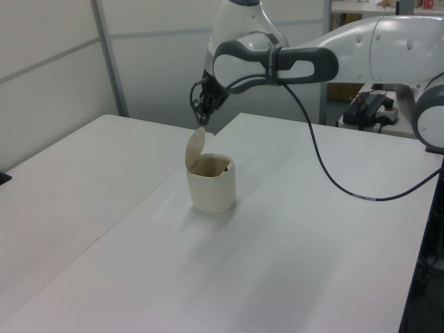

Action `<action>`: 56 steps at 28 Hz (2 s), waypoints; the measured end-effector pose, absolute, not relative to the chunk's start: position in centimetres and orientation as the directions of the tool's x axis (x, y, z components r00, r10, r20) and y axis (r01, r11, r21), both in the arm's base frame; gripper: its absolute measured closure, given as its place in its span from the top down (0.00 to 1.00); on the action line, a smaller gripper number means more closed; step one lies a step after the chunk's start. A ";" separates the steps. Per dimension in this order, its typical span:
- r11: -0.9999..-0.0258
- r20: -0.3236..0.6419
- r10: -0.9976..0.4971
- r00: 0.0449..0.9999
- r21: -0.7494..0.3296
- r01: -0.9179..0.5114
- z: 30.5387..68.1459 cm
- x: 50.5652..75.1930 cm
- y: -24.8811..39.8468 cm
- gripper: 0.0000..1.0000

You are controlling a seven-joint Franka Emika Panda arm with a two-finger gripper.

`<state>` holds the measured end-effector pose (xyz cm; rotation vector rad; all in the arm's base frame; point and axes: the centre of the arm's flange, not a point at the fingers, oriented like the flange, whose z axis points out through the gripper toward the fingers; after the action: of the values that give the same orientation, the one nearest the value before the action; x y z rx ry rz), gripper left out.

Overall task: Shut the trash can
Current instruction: 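Push the raised lid down over the can opening with the gripper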

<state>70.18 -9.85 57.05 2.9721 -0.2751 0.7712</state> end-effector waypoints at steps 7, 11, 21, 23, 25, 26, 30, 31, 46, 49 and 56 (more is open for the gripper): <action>-0.982 0.572 -0.102 0.814 0.071 -0.173 54.5 72.4 -9.9 0.01; -0.982 0.584 -0.081 0.808 0.093 -0.166 52.8 73.2 -9.9 0.01; -0.981 0.573 -0.063 0.817 0.116 -0.158 51.2 73.8 -9.9 0.01; -0.980 0.573 -0.058 0.818 0.123 -0.156 51.2 73.8 -9.9 0.01; -0.980 0.572 -0.055 0.818 0.127 -0.154 51.1 73.8 -9.9 0.01; -0.980 0.572 -0.054 0.819 0.127 -0.154 51.1 73.8 -9.9 0.01; -0.980 0.559 -0.051 0.828 0.133 -0.151 50.5 73.7 -9.9 0.01; -0.980 0.550 -0.046 0.834 0.138 -0.145 50.2 73.6 -9.9 0.01; -0.987 0.284 -0.047 0.958 0.134 -0.088 45.5 71.7 -10.6 0.01; -0.988 0.259 -0.047 0.965 0.129 -0.082 45.3 71.5 -10.6 0.01; -0.989 0.236 -0.047 0.971 0.127 -0.079 44.7 71.3 -10.6 0.01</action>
<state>71.27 -10.59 44.67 2.9833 -0.0956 0.3531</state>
